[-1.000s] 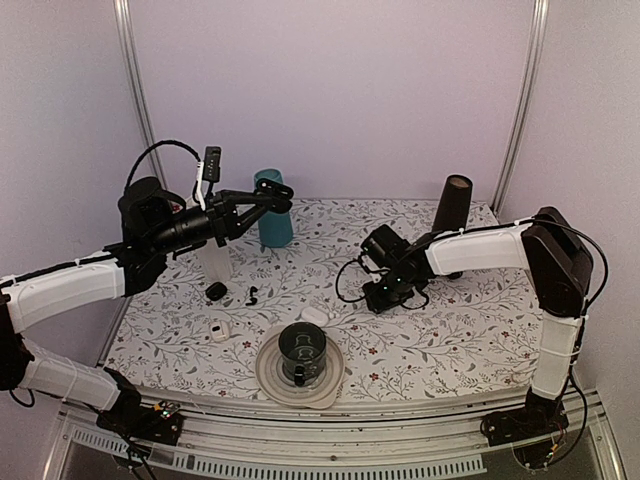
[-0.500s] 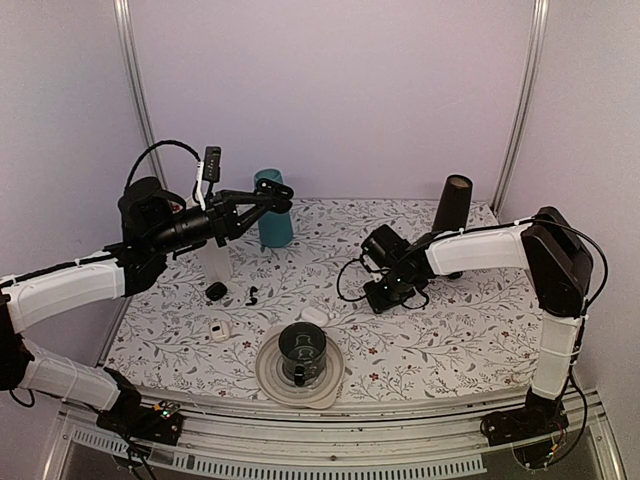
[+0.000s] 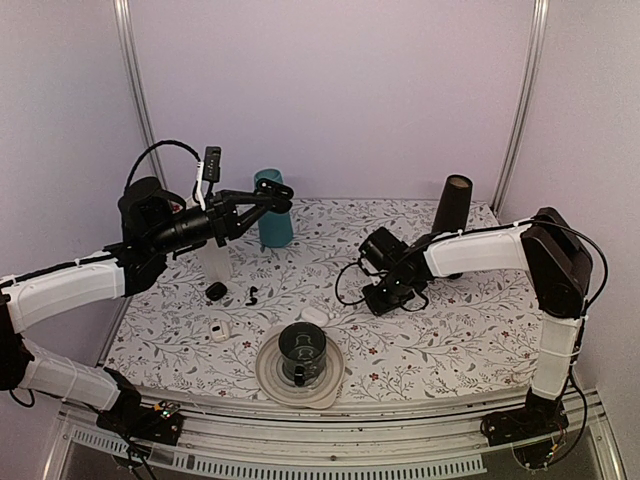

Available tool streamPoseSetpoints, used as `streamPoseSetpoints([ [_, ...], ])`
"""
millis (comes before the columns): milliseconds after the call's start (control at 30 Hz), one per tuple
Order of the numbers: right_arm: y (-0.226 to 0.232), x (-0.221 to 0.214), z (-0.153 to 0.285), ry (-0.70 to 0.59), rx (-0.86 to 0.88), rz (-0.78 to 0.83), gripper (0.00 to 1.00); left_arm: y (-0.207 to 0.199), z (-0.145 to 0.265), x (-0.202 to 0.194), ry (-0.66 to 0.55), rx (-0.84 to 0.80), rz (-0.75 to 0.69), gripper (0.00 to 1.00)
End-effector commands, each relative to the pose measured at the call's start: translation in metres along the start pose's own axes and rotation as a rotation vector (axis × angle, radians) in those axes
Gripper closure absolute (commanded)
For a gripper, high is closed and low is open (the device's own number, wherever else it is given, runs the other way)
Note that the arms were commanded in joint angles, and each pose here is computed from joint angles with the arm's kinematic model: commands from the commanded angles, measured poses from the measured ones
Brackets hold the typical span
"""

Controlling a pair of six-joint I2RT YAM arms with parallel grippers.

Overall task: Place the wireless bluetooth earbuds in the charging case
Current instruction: Adjust the right earbud at the center of the board.

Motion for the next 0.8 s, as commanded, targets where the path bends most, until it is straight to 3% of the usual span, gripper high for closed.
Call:
streamPoseSetpoints([
  [0, 0.004, 0.009, 0.015, -0.038, 0.016, -0.01, 0.77, 0.002, 0.001, 0.003, -0.013, -0.003, -0.009, 1.0],
  [767, 0.009, 0.004, 0.008, -0.024, 0.052, -0.003, 0.76, 0.001, 0.002, 0.002, -0.012, -0.002, -0.007, 1.0],
])
Point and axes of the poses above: each gripper's point midway between its finger pads, its own z axis back along the fingers, its own y axis along the line the jaws close on, x = y × z, the point moved 10 cm from there along z, back along the fingers, and after that the axes turned 3 degrees about z, right-handed, at the moved point
